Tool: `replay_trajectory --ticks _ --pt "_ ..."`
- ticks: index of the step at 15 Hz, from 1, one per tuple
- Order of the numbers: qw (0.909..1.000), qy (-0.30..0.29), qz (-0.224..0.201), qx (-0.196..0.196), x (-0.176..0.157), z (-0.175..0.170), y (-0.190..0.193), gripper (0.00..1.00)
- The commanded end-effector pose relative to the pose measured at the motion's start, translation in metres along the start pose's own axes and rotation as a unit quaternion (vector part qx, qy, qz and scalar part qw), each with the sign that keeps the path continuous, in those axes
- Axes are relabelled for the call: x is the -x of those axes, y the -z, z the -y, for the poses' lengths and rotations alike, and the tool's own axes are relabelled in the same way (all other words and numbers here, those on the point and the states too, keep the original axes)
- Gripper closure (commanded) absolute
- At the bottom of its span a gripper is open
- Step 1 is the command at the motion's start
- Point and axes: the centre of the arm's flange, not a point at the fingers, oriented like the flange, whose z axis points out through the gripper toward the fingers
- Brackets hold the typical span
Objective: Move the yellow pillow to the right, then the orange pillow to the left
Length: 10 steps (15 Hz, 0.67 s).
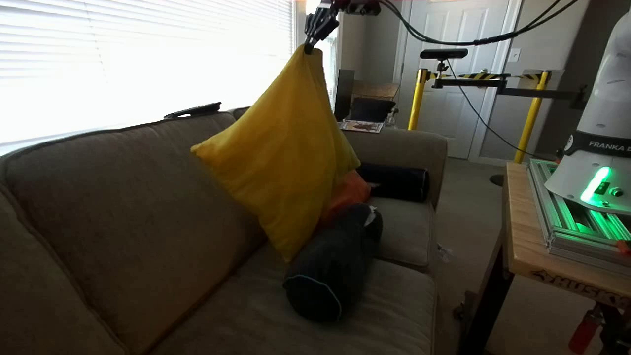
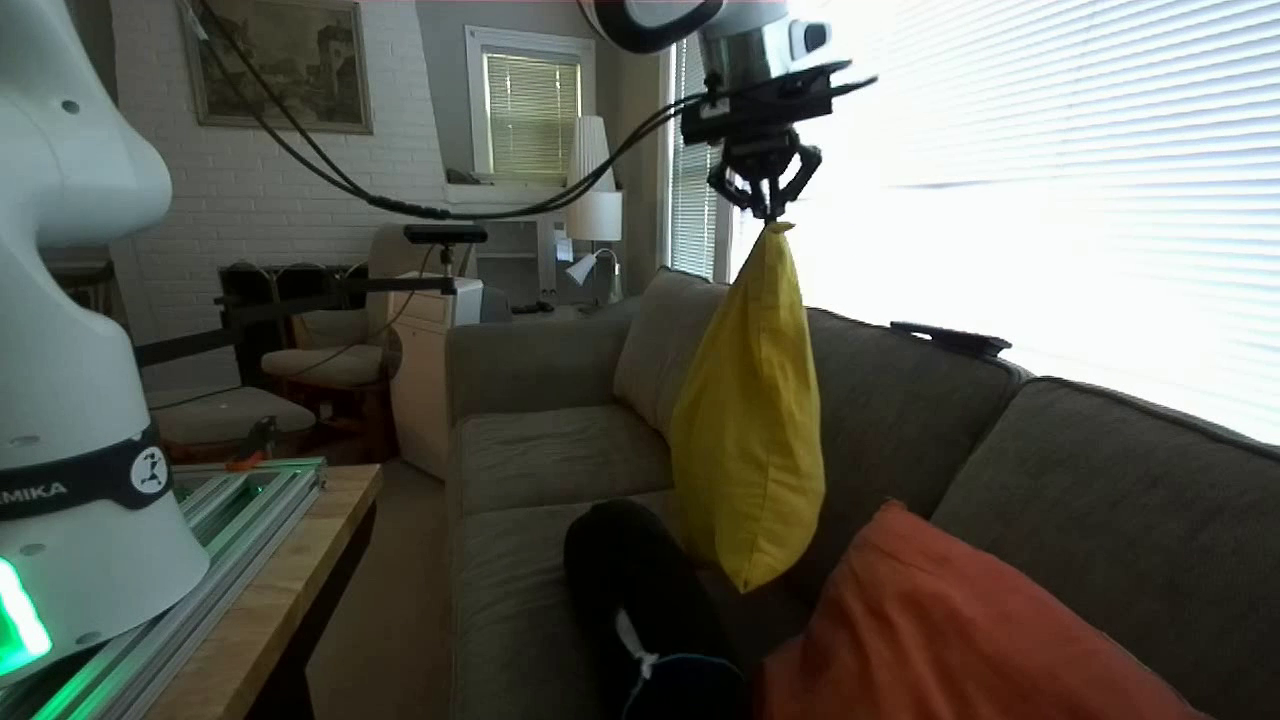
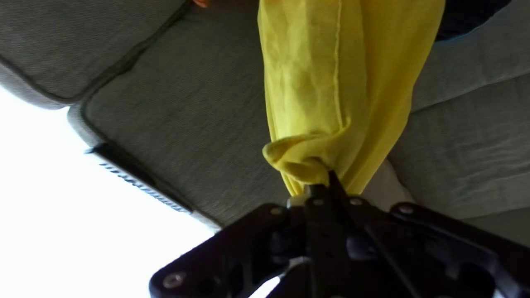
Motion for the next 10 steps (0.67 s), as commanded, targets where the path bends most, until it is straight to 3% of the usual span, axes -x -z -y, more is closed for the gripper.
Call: replay_trajectory --ticks 1,4,10 --pt "0.9951 -0.062 -0.033 0.069 0.020 -0.023 0.074 0.99" --pt "0.9901 -0.094 -0.027 0.100 0.050 -0.040 0.109 0.99" --pt "0.9859 -0.131 0.016 0.103 0.124 -0.043 0.142 0.99"
